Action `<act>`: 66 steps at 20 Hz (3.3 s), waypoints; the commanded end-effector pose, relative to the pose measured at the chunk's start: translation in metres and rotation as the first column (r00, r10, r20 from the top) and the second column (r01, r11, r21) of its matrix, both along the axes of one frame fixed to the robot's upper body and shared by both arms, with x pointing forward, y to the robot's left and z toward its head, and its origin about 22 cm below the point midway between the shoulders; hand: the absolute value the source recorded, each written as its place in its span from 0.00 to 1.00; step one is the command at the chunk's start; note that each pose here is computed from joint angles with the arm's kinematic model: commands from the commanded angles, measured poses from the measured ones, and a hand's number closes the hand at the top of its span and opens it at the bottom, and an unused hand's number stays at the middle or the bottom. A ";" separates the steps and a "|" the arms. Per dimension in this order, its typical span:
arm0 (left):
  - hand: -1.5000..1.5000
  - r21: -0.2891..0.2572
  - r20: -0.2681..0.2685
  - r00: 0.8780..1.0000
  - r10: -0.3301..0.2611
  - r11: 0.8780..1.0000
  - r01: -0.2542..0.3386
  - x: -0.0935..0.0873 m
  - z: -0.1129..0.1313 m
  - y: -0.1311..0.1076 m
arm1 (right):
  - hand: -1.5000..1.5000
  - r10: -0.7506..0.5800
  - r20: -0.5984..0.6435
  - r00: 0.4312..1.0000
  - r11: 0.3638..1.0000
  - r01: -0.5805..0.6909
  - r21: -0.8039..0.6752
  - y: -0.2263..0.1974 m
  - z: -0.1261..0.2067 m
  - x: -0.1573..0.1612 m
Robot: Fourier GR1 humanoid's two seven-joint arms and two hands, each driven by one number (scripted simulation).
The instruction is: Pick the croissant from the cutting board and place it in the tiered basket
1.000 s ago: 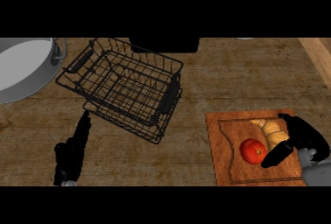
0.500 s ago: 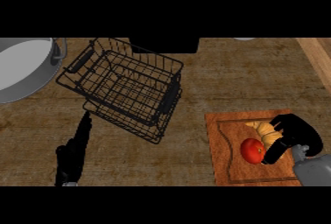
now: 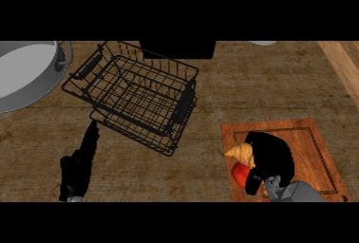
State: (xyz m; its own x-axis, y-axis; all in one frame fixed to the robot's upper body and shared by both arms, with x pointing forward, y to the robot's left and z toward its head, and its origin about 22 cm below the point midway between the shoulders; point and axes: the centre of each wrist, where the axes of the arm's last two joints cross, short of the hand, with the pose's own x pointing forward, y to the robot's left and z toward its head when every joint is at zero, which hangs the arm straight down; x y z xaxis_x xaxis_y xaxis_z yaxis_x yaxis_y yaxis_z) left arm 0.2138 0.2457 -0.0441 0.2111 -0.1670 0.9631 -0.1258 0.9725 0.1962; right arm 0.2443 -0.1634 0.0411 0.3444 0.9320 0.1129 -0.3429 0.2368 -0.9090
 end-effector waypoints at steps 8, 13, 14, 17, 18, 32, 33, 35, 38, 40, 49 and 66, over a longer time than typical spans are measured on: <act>0.50 0.009 -0.065 0.997 0.040 0.999 -0.040 -0.010 -0.018 0.007 | 1.00 -0.105 0.285 0.953 0.949 0.010 0.317 0.109 0.072 -0.084; 0.50 -0.010 -0.067 0.996 0.053 0.998 -0.054 -0.016 -0.018 0.009 | 1.00 -0.201 0.490 0.848 0.900 -0.037 0.434 0.086 0.129 -0.113; 0.50 0.008 -0.069 0.997 0.043 0.999 -0.043 -0.013 -0.015 0.004 | 1.00 -0.181 0.546 0.818 0.909 -0.073 0.411 0.086 0.141 -0.120; 0.50 -0.005 -0.056 0.998 0.025 1.000 -0.026 -0.007 -0.010 0.004 | 1.00 -0.143 0.633 0.761 0.944 -0.088 0.318 0.082 0.159 -0.135; 0.50 -0.004 -0.066 0.997 0.035 0.999 -0.036 0.008 0.004 0.007 | 1.00 -0.115 0.661 0.742 0.952 -0.107 0.286 0.082 0.165 -0.135; 0.50 -0.004 -0.073 0.997 0.002 1.000 -0.002 0.005 0.001 0.004 | 1.00 -0.141 0.697 0.703 0.963 -0.065 0.260 0.103 0.188 -0.085; 0.50 -0.005 -0.060 0.998 0.005 1.000 -0.005 -0.007 -0.012 -0.008 | 1.00 -0.150 0.691 0.707 0.963 -0.055 0.265 0.095 0.197 -0.077; 0.50 -0.005 -0.041 0.999 -0.015 1.000 0.015 0.002 0.002 -0.003 | 1.00 -0.173 0.683 0.710 0.960 -0.034 0.279 0.102 0.202 -0.061; 0.50 0.006 -0.047 0.999 -0.020 1.000 0.020 0.004 -0.001 0.002 | 1.00 -0.169 0.668 0.725 0.963 -0.023 0.268 0.115 0.208 -0.035; 0.50 0.001 -0.053 0.998 -0.024 1.000 0.024 0.000 -0.009 0.009 | 1.00 -0.154 0.663 0.733 0.966 -0.028 0.256 0.121 0.221 -0.028; 0.50 0.002 -0.068 0.997 -0.031 1.000 0.031 -0.002 -0.014 -0.005 | 1.00 -0.075 0.595 0.800 0.972 -0.073 0.221 0.162 0.227 0.036; 0.50 -0.022 -0.059 0.998 -0.032 0.999 0.031 -0.002 -0.012 -0.011 | 0.00 -0.317 0.434 0.843 0.808 0.000 0.590 0.146 0.186 0.104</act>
